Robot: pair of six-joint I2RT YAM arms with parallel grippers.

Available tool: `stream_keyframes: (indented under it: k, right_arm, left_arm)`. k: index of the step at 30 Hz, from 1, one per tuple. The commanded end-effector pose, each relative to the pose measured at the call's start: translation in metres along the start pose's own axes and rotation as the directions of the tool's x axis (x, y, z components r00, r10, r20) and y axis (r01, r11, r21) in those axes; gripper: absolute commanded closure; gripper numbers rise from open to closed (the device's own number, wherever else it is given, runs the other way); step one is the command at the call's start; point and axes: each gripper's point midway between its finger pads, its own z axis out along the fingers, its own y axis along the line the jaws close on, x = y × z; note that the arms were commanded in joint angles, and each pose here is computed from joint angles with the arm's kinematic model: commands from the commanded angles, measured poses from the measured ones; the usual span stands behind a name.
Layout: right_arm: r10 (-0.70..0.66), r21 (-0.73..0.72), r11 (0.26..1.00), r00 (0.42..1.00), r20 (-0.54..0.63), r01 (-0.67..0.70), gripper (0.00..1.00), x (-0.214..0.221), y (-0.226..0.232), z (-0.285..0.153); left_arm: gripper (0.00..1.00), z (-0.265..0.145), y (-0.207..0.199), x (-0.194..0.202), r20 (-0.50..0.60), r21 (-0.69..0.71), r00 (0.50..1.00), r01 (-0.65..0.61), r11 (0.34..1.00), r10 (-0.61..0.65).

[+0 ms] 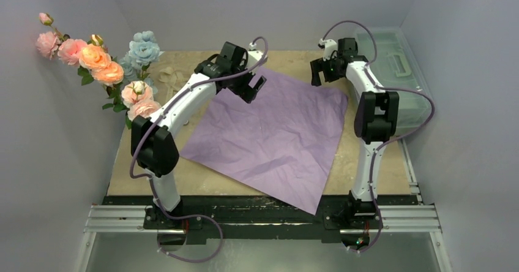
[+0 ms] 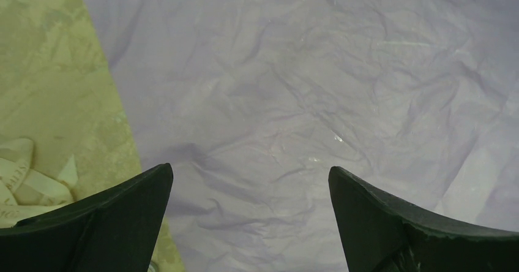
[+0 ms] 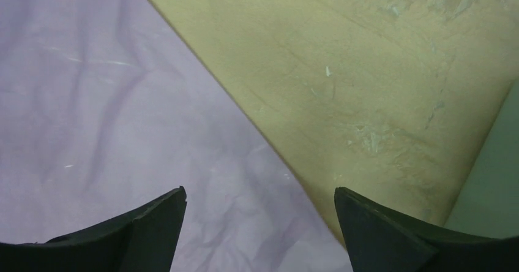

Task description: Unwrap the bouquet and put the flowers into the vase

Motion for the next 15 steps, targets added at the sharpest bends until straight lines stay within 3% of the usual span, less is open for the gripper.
stream_keyframes:
  k: [1, 8, 15]
  right_arm:
    - [-0.009, -0.071, 0.997, 0.954, 0.299, 0.032, 0.03, -0.095, 0.030, -0.091]
    - [0.009, -0.142, 0.988, 0.899, 0.437, 0.059, 0.02, -0.121, 0.071, -0.184]
    - [0.015, -0.161, 0.985, 0.887, 0.461, 0.067, 0.02, -0.080, 0.106, -0.242]
  left_arm:
    - [0.00, -0.018, 0.017, -0.034, 0.087, -0.088, 0.996, 0.019, 0.996, -0.011]
    - [0.00, -0.028, 0.044, -0.047, 0.132, -0.217, 0.991, 0.047, 0.975, -0.019]
    - [0.00, -0.038, 0.044, -0.042, 0.155, -0.196, 0.985, 0.102, 0.975, -0.071]
